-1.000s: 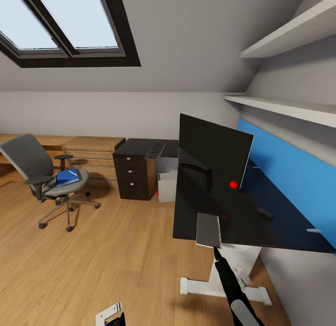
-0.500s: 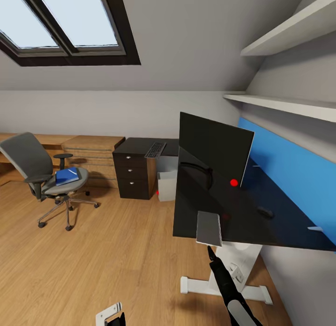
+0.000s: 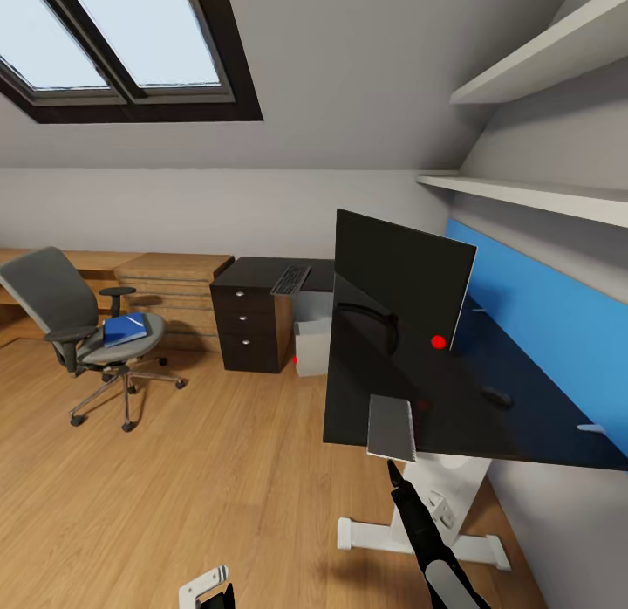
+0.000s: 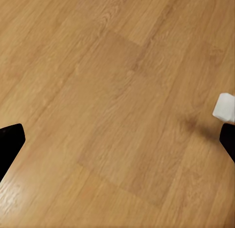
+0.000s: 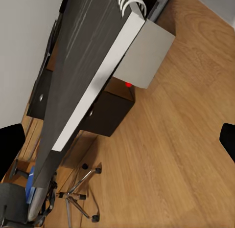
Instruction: In the bedroom, organize the workspace by keeping the computer under the desk, ensuring the monitor is on the desk, placing the keyboard on the desk next to the monitor, placing the mouse on the desk next to the keyboard, moving the folder from the swivel chair onto the desk next to the mouse, stacking the notebook on top of the folder with the pen on top of the notebook, and positioning the swivel chair next to the desk.
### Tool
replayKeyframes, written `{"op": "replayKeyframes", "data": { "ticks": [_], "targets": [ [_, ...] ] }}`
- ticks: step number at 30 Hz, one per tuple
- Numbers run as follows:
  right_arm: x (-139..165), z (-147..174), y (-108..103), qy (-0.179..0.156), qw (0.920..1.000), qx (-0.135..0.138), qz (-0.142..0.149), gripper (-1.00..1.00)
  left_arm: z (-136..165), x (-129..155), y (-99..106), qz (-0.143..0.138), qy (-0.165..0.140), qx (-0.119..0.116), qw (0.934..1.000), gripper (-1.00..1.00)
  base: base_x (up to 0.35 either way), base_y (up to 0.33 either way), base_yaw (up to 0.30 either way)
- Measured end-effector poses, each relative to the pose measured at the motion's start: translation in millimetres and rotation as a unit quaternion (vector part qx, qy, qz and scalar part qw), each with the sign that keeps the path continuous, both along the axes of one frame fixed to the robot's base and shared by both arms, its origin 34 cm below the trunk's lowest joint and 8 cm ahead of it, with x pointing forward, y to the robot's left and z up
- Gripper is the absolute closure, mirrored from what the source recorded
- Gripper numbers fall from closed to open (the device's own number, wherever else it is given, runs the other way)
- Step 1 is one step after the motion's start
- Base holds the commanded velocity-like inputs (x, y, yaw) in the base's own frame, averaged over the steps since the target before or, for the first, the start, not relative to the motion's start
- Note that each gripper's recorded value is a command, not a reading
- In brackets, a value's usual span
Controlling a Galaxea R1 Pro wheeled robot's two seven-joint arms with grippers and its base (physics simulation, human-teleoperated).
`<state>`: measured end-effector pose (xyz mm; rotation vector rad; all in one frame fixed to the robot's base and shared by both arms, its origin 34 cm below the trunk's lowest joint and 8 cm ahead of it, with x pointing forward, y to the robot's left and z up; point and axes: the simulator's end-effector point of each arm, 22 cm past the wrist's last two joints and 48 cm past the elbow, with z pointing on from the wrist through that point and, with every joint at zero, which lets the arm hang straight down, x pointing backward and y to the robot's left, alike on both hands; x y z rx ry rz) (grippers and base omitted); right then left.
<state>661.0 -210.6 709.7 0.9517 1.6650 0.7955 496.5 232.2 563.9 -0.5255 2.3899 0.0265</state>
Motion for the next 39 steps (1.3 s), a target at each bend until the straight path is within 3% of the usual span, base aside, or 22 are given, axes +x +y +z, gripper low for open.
{"op": "replayKeyframes", "data": {
  "ticks": [19, 34, 35, 39],
  "targets": [
    [0.1, -0.1, -1.6, 0.0, 1.0, -0.001, 0.0, -1.0, -0.2, -0.2, 2.4, -0.001, 0.0, 0.002, 1.0, -1.0, 0.135, 0.011, 0.0],
    [0.5, 0.0, -3.3, 0.0, 1.0, -0.001, -0.002, -1.0, -0.8, -0.6, 2.5, -0.002, 0.001, 0.003, 1.0, -1.0, 0.02, 0.0, 0.0],
    [0.5, 0.0, -3.5, 0.0, 1.0, -0.001, -0.002, 1.0, -0.8, -0.6, 2.6, -0.001, 0.001, 0.003, 1.0, -1.0, 0.0, 0.0, 0.0],
    [1.8, 2.7, -2.7, -0.004, 1.0, -0.004, 0.0, 1.0, -0.9, -0.9, 2.8, -0.001, 0.002, 0.003, 1.0, -1.0, 0.0, 0.0, 0.0]
  ]
}}
